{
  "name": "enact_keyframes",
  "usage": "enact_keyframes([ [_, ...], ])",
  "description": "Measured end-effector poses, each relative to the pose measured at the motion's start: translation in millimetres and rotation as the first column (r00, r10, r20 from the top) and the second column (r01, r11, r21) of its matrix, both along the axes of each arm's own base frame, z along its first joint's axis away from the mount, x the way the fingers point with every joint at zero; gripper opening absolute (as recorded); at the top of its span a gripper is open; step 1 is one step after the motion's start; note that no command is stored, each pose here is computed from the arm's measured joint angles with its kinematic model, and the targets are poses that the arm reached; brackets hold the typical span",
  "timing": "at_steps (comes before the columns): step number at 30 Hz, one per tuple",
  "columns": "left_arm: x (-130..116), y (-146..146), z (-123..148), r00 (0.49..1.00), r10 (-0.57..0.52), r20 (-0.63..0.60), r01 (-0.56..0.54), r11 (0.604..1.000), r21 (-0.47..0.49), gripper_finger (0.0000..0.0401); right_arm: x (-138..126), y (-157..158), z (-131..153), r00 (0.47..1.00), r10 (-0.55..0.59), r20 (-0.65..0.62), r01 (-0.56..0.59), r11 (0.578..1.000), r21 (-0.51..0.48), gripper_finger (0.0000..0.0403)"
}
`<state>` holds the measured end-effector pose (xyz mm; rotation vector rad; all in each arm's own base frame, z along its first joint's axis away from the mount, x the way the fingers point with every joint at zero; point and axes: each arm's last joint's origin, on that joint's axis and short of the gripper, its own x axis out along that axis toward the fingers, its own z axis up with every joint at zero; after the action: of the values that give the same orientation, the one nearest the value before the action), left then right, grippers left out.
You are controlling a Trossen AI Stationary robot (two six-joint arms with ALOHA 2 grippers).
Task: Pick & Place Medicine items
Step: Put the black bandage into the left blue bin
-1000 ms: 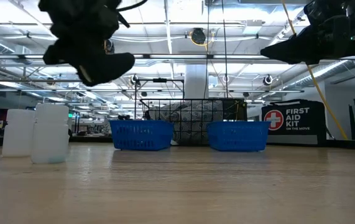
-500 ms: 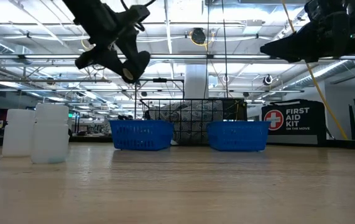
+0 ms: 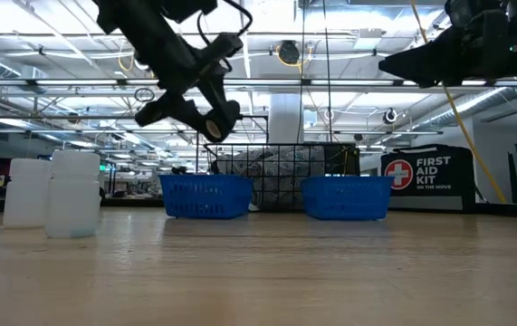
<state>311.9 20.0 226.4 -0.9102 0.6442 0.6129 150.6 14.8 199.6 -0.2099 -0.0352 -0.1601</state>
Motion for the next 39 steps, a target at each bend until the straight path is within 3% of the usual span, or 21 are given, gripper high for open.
enact_keyframes([
  [17, 18.1, 8.8, -48.3, 0.990, 0.022, -0.141, -0.018, 0.999, 0.029, 0.0152, 0.0, 0.0, -0.3, 1.000, 0.000, -0.004, 0.000, 1.000, -0.002, 0.0105],
  [27, 18.8, 16.2, -53.5, 0.987, 0.044, -0.156, -0.040, 0.999, 0.029, 0.0154, 0.1, 0.0, -1.1, 1.000, 0.000, -0.012, 0.000, 1.000, -0.004, 0.0105],
  [39, 18.8, 16.2, -53.5, 0.987, 0.033, -0.159, -0.028, 0.999, 0.037, 0.0217, 0.1, 0.0, -1.1, 1.000, -0.001, -0.013, 0.001, 1.000, -0.008, 0.0105],
])
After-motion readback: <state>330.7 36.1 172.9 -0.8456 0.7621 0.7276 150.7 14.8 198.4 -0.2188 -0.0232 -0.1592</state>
